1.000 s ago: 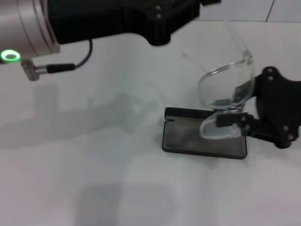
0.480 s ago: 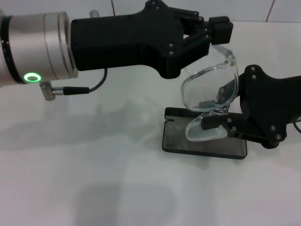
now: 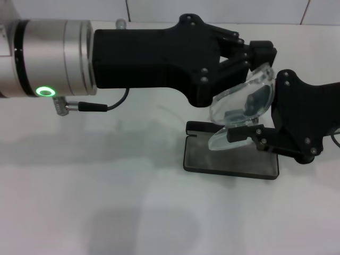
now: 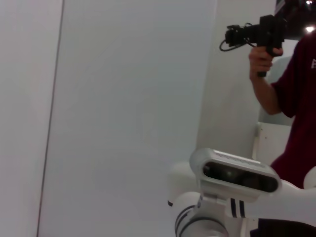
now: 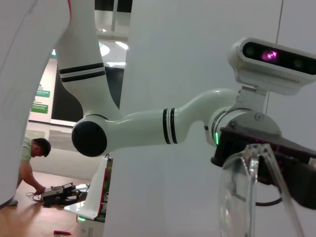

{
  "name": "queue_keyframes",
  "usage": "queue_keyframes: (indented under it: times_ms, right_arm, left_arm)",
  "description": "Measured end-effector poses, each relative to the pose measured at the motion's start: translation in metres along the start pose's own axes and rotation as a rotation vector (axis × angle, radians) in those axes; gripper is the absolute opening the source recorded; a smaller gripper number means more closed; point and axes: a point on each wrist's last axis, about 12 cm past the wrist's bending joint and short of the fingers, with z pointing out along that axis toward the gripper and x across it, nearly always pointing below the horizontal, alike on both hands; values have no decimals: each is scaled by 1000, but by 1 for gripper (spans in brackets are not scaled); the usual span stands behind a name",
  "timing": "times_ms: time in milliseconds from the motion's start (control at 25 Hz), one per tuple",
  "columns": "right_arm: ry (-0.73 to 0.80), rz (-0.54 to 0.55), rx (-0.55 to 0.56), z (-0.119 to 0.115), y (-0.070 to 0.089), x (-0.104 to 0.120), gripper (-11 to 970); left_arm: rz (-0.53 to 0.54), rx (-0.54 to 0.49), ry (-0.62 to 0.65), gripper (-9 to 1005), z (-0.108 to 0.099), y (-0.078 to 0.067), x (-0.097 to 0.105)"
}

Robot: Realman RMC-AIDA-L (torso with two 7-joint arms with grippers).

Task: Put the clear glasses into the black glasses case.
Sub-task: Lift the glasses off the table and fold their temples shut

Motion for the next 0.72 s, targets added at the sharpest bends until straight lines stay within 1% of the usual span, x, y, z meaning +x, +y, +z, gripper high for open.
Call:
queue_keyframes:
  times_ms: [280, 520, 720]
  right_arm:
    - [6, -5, 11, -1, -1, 1, 131]
    - [8, -8, 13, -1, -1, 2, 131]
    - [8, -15, 14, -1, 0, 2, 131]
  left_arm:
    - [-4, 30, 12, 51, 3, 2, 0]
    - [-1, 31, 12, 52, 3, 2, -1]
    - [7, 12, 3, 52, -1, 5, -2]
